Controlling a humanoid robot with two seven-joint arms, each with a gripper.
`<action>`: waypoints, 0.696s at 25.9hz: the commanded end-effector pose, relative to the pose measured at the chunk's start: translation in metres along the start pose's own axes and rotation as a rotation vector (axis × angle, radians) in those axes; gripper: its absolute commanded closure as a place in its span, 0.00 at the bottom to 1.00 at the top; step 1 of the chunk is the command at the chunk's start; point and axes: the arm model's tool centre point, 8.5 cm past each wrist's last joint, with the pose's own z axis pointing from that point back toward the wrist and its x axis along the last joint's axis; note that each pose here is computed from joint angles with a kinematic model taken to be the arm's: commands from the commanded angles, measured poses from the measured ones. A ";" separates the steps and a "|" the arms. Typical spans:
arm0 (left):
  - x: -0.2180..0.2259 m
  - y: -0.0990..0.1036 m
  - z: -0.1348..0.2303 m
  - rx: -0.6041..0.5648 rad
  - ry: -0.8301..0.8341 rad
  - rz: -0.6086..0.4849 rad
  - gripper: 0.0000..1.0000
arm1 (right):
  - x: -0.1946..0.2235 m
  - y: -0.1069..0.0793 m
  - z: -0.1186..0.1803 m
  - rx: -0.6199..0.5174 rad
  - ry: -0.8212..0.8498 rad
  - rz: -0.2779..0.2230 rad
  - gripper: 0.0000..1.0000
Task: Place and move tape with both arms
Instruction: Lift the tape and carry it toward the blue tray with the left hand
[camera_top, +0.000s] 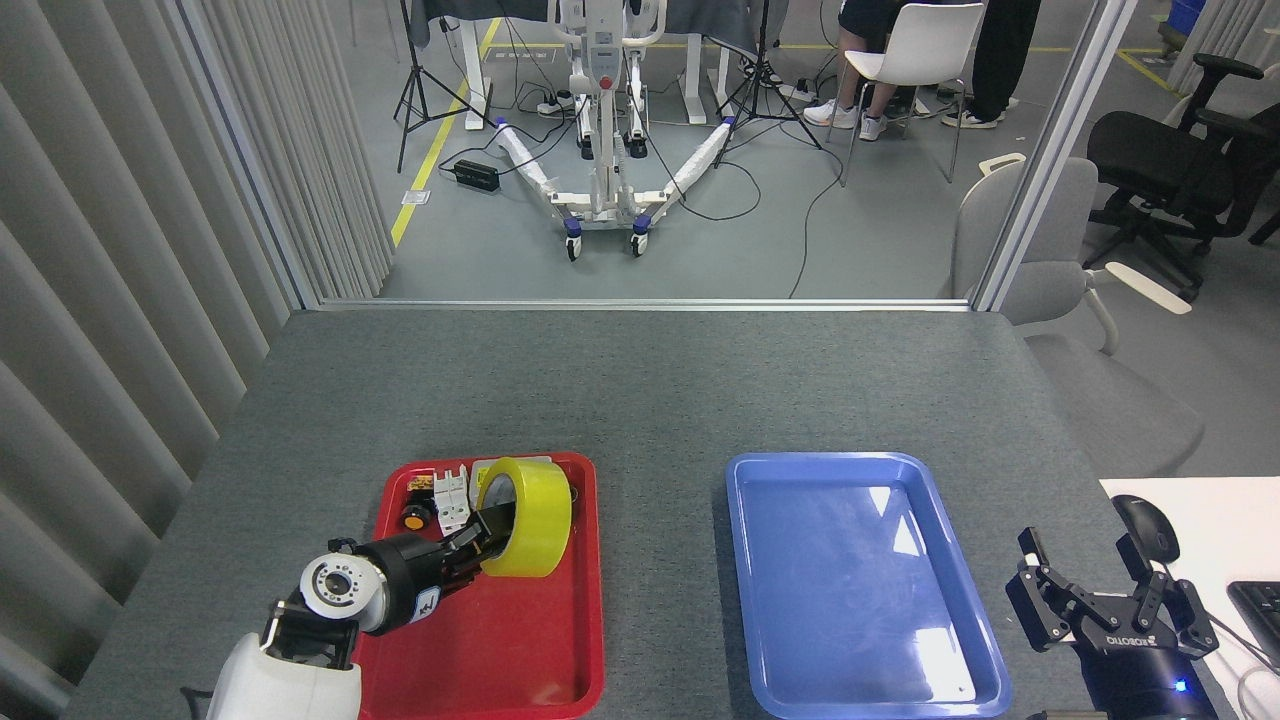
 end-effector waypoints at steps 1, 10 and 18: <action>0.026 -0.010 0.012 -0.051 -0.289 0.117 1.00 | 0.001 -0.004 -0.004 -0.013 -0.005 0.002 0.00; 0.036 -0.095 -0.003 -0.280 -0.639 0.008 1.00 | 0.017 -0.015 -0.013 -0.053 -0.153 -0.057 0.00; 0.021 -0.148 -0.008 -0.451 -0.718 -0.135 1.00 | 0.064 -0.019 0.000 -0.099 -0.487 -0.358 0.00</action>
